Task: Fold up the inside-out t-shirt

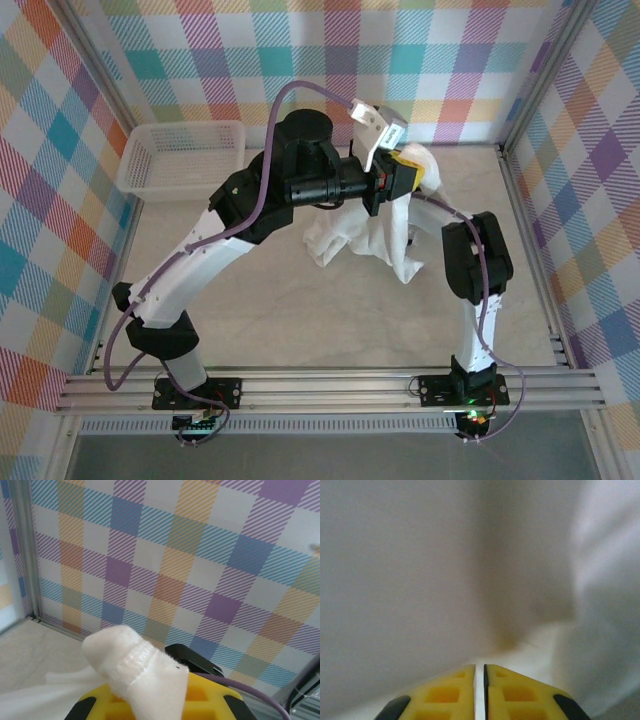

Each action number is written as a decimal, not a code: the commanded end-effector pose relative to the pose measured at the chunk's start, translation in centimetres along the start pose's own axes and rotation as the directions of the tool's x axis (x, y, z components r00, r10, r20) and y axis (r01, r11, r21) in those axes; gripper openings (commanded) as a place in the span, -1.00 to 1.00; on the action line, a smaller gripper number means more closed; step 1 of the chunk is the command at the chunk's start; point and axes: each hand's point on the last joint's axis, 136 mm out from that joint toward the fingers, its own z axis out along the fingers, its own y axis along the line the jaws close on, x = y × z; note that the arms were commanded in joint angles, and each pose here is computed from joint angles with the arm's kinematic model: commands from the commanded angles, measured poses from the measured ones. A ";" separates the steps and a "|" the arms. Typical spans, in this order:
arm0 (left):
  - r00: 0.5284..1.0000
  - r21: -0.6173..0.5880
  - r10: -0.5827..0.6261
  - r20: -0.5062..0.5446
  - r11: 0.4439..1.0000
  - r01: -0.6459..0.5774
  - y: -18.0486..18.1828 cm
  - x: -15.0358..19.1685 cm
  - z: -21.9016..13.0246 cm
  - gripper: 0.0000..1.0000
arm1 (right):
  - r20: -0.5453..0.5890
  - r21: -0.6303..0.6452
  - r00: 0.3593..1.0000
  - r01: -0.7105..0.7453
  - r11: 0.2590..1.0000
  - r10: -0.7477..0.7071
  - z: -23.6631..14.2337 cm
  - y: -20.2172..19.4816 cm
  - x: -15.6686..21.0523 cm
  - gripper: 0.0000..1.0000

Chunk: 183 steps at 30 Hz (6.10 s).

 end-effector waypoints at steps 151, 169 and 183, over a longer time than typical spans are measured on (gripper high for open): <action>0.645 -0.819 -0.750 -0.146 0.457 0.347 27.4 35.8 -15.9 0.26 | 0.221 -0.264 0.960 -0.109 0.958 0.170 -13.8 0.6 2.3 -0.13; 0.620 -0.799 -0.715 -0.324 0.557 0.225 30.3 39.6 -4.3 0.50 | 0.103 -0.188 0.982 -0.136 0.973 0.157 -6.4 2.9 -0.2 -1.00; 0.758 -0.603 -0.635 -0.153 0.667 0.437 25.3 25.8 -9.1 -1.00 | 0.031 -0.150 0.961 -0.268 0.952 0.276 -5.2 -1.0 11.6 -0.90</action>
